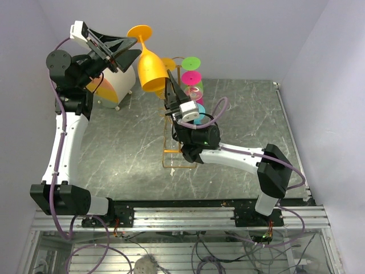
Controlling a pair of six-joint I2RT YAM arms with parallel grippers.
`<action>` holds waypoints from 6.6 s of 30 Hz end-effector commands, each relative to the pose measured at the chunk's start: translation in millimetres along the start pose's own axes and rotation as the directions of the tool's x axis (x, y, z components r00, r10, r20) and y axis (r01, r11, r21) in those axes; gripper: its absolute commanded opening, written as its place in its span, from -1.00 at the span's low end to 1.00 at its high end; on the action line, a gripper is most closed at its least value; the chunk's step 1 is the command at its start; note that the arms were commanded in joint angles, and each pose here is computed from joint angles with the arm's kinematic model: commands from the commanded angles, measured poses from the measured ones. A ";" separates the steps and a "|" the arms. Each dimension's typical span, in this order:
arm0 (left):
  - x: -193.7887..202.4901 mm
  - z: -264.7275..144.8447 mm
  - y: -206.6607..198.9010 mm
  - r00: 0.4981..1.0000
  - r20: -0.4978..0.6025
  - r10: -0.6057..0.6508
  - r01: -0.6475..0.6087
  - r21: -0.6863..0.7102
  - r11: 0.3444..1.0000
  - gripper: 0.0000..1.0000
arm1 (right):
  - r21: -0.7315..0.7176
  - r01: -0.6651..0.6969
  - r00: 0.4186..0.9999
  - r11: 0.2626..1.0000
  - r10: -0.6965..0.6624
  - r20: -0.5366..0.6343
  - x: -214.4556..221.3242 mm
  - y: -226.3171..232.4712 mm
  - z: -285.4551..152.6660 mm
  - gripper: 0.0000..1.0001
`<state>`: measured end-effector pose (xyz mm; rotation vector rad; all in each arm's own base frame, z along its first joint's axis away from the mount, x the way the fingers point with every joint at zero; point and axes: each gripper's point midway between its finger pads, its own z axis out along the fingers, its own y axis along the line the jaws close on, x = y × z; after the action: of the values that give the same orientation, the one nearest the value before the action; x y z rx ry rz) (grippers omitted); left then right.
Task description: Place the wine glass upside down on the wine glass rack
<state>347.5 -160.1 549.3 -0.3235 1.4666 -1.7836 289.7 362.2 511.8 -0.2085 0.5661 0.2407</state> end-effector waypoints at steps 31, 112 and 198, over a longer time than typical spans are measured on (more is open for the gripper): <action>6.0 0.3 12.6 0.985 0.008 0.175 -0.174 -0.041 0.984 0.03 | 0.048 -0.059 0.994 0.997 0.054 0.093 -19.3 18.4 -1.2 -1.00; 56.8 -35.2 163.8 0.064 -0.002 0.998 -0.894 0.445 0.058 -0.86 | 0.452 0.090 0.386 0.888 0.387 -0.837 45.2 -234.3 -167.6 0.88; 130.4 -35.8 228.9 0.268 -0.147 0.952 -0.816 0.491 0.306 0.95 | 0.548 0.211 0.115 0.809 0.536 -0.836 182.3 -262.2 -225.8 0.84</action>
<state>335.6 -234.5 294.1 1.0023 1.1475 -1.0786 390.3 79.6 266.1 0.3677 2.0795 0.0629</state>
